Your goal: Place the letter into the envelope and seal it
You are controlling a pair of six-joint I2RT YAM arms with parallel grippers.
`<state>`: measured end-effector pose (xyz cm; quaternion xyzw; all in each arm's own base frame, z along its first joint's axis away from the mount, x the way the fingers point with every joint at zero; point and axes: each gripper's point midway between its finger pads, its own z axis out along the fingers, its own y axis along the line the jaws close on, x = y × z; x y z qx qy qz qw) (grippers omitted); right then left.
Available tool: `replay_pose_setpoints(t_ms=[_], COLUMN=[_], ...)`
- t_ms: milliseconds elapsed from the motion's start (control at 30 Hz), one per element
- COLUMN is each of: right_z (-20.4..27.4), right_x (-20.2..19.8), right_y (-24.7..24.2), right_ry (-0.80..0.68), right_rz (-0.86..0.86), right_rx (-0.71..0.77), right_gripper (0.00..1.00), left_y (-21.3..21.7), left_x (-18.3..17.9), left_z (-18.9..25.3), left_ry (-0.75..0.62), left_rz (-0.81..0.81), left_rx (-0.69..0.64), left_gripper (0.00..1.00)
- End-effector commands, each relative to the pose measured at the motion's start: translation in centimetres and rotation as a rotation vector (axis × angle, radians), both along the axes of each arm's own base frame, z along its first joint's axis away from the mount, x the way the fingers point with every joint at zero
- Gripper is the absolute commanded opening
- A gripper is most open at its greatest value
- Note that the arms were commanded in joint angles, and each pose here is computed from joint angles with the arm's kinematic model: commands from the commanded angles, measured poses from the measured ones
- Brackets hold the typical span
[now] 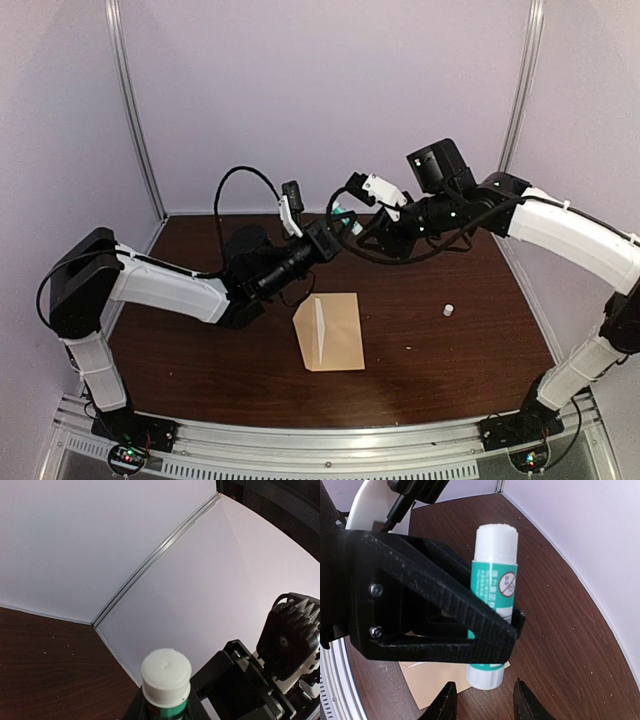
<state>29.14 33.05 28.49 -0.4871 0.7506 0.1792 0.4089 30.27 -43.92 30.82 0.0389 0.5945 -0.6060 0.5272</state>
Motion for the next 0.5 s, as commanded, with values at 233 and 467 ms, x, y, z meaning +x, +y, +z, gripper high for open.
replay_pose_setpoints(t_ms=[233,467], right_z=[1.89,1.79], right_x=[1.17,1.04], right_y=[1.14,1.21], right_ry=[-0.058,-0.058], right_rz=[-0.017,-0.009], right_rx=[0.014,0.010], right_gripper=[0.38,0.30], left_y=[0.73,0.64], left_x=[-0.64,-0.68], left_z=[1.93,1.79], left_ry=[-0.030,-0.029], left_rz=[-0.008,-0.013], left_rx=[-0.051,-0.048], left_gripper=[0.00,0.00])
